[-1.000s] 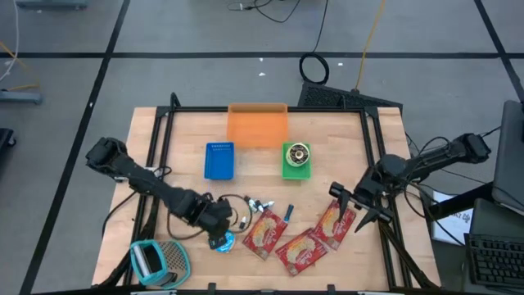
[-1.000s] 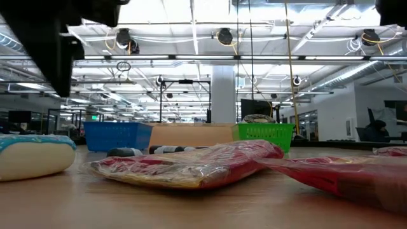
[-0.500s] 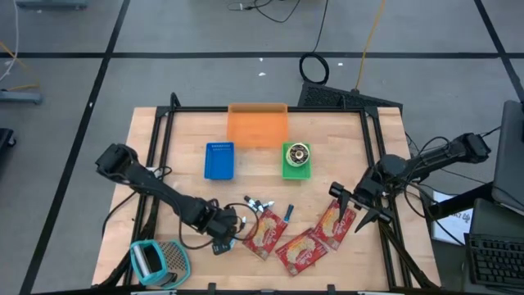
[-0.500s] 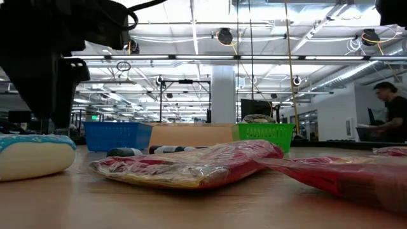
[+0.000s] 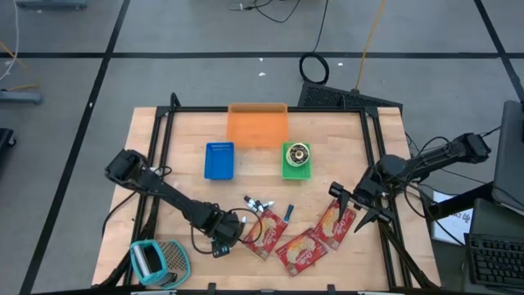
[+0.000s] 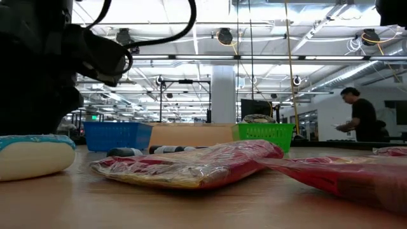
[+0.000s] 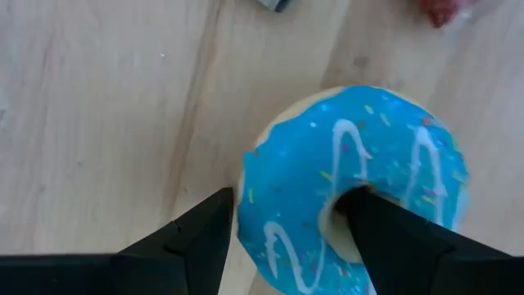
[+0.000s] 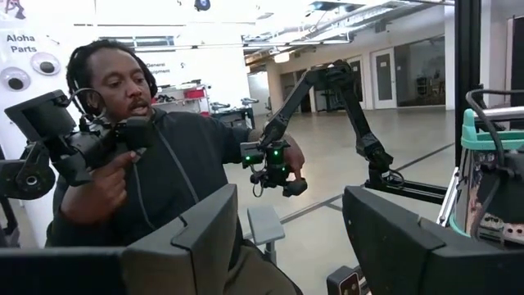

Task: Pick & Place Food Item
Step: Put the blue doughnut into the green bin

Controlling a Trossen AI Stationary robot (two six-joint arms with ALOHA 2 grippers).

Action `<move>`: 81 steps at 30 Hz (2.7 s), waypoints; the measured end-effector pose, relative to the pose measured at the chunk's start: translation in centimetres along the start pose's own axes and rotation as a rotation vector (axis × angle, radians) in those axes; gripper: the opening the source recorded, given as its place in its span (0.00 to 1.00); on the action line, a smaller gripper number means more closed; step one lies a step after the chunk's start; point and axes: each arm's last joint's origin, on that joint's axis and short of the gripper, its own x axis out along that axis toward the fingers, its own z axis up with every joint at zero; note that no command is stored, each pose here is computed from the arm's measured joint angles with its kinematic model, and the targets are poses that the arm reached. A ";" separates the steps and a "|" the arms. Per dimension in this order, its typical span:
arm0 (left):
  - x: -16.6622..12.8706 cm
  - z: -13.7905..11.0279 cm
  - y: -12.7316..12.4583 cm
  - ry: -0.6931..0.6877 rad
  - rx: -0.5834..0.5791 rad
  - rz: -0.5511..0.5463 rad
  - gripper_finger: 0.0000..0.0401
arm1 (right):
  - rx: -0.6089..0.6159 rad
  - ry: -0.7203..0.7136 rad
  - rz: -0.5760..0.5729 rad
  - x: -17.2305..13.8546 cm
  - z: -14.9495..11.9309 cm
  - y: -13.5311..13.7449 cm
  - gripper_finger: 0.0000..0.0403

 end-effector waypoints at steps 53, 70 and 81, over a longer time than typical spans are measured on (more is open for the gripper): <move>-13.6 8.8 6.7 -1.136 0.062 0.554 0.12 | -0.331 0.294 -1.245 -0.4 -5.0 -6.2 0.52; -11.2 -0.6 13.6 -1.174 -0.124 0.601 0.12 | -0.338 0.394 -1.356 -2.3 -4.2 -5.5 0.52; -10.5 -0.3 15.9 -1.645 0.017 0.297 0.12 | -0.235 0.335 -1.318 -3.3 -4.2 -7.1 0.52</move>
